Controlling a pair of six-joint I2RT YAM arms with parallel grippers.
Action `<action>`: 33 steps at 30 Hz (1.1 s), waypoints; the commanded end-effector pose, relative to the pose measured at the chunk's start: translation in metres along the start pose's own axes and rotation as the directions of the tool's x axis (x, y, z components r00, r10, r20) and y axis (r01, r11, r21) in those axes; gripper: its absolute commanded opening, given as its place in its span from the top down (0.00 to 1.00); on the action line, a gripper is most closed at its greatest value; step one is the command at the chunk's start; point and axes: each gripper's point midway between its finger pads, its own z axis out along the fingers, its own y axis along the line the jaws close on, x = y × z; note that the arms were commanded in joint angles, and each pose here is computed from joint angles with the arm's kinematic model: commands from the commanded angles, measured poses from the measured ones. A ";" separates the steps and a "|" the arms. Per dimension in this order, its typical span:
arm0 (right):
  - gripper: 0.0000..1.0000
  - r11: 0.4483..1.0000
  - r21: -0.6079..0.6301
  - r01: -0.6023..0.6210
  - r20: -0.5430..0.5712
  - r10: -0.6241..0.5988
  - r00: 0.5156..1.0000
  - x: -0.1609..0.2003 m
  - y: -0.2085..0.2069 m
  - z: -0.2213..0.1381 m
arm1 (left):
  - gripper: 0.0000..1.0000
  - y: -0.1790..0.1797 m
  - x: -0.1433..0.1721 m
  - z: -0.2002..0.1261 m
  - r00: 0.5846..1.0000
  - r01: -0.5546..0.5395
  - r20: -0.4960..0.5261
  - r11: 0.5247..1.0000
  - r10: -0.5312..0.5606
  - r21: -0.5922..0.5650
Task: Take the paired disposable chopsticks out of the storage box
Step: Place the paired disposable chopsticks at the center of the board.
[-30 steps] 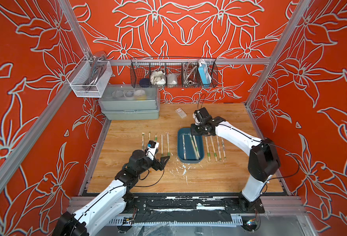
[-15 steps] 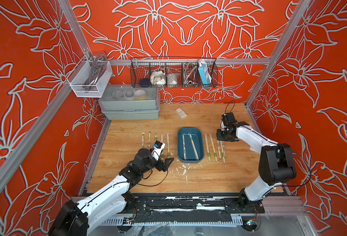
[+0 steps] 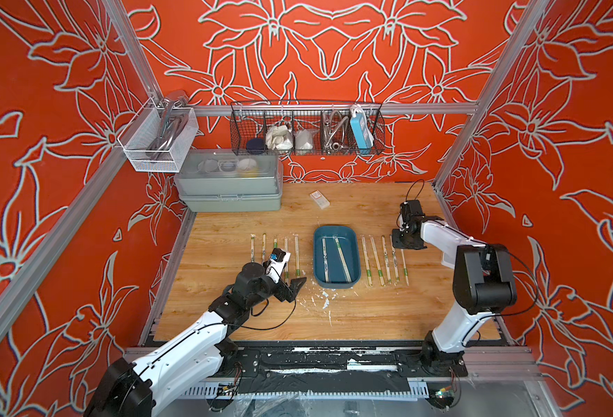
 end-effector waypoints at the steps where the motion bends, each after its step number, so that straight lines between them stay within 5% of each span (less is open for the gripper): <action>1: 0.99 1.000 0.018 -0.007 -0.013 0.007 1.000 0.002 -0.009 0.011 | 0.08 -0.002 -0.005 0.000 1.000 -0.017 0.013 1.000 0.017 0.002; 23: 0.93 1.000 0.021 0.007 -0.080 -0.006 0.997 -0.002 -0.010 0.029 | 0.08 0.000 -0.002 0.004 1.000 -0.018 -0.002 1.000 0.018 -0.005; 33: 0.74 1.000 -0.001 -0.006 -0.059 0.006 0.998 -0.007 -0.007 0.021 | 0.05 0.003 0.000 0.004 1.000 -0.018 -0.007 1.000 0.018 -0.021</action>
